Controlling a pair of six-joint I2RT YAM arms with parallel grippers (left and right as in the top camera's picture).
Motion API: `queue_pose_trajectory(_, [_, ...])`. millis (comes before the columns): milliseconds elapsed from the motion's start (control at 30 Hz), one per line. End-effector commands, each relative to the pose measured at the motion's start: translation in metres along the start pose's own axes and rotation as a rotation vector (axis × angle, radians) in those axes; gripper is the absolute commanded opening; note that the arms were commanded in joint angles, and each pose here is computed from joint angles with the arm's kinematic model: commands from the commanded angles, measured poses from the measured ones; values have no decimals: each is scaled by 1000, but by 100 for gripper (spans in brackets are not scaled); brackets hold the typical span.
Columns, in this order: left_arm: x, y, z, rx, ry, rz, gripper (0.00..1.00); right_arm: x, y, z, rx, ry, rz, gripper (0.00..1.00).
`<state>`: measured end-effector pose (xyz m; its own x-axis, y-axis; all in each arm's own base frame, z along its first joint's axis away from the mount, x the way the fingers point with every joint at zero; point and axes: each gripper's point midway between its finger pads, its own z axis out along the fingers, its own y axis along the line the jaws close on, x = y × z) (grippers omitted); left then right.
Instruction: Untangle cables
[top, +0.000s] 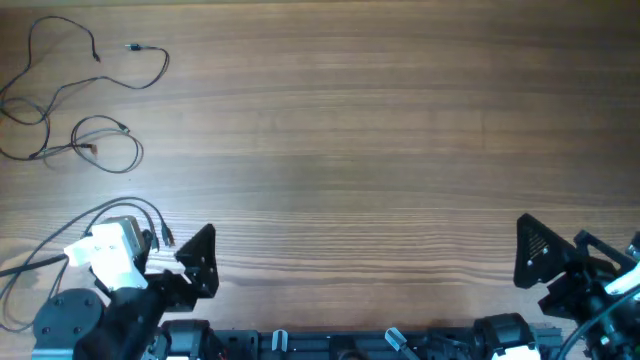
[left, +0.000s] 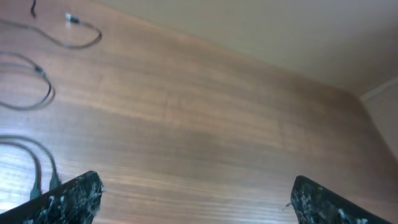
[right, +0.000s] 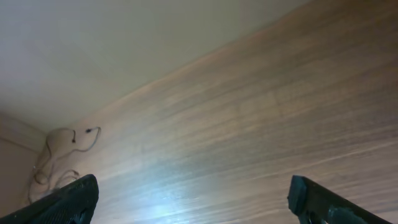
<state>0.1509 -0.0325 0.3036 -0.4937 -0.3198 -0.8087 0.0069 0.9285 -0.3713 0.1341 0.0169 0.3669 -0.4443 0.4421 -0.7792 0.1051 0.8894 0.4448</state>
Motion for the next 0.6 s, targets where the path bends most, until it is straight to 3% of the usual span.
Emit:
queue_pose_trajectory(0, [14,8,1,-34,54,-17,100,6,2,2,-14,39,-34,100])
queue_pose_trajectory(67, [19,9,0,-41,74,-21,100,6,2,3,-12,40,-38,100])
queue_pose_trajectory(267, [21,10,0,-44,82,-22,100,2,5,4,-21,27,-275,100])
queue_pose_trajectory(567, [22,10,0,-47,89,-23,100,30,-12,2,29,149,-272,100])
